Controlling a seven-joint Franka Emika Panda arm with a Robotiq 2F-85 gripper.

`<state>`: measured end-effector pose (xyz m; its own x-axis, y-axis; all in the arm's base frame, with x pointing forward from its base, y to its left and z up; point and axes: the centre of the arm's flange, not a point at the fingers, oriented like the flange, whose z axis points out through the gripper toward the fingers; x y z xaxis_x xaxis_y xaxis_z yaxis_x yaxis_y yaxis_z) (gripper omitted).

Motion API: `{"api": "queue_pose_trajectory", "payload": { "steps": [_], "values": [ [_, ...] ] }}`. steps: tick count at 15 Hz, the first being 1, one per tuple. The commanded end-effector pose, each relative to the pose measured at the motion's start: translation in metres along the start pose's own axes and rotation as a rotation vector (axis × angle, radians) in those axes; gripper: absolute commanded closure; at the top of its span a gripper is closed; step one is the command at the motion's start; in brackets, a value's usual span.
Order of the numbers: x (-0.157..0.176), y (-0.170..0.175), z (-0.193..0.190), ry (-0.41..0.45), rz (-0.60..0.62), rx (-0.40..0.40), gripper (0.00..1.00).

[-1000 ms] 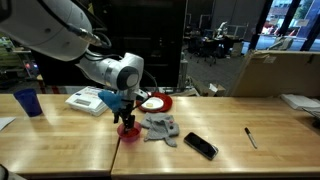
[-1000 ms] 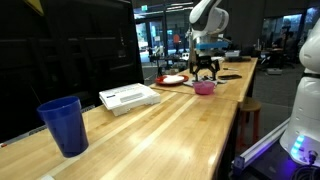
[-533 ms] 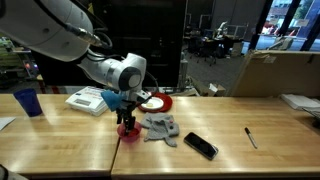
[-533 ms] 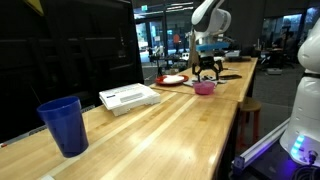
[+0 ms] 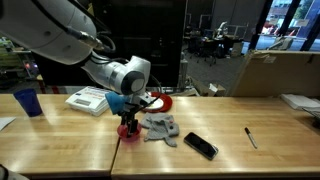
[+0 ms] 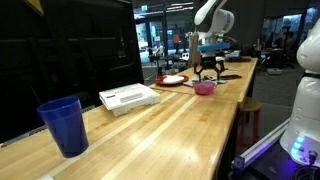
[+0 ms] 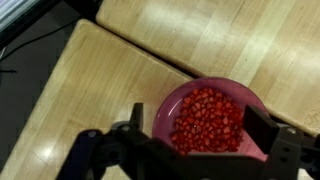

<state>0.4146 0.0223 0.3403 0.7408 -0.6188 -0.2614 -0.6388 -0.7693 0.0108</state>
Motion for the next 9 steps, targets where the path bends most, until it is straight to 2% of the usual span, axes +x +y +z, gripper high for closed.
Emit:
{"api": "queue_pose_trajectory", "payload": {
  "steps": [1,4,9],
  "values": [
    [0.006,0.011,0.015,-0.010,0.020,0.021,0.00],
    [0.008,0.019,0.025,-0.023,0.023,0.021,0.00],
    [0.011,0.015,0.031,-0.046,-0.057,0.063,0.00]
  ]
}}
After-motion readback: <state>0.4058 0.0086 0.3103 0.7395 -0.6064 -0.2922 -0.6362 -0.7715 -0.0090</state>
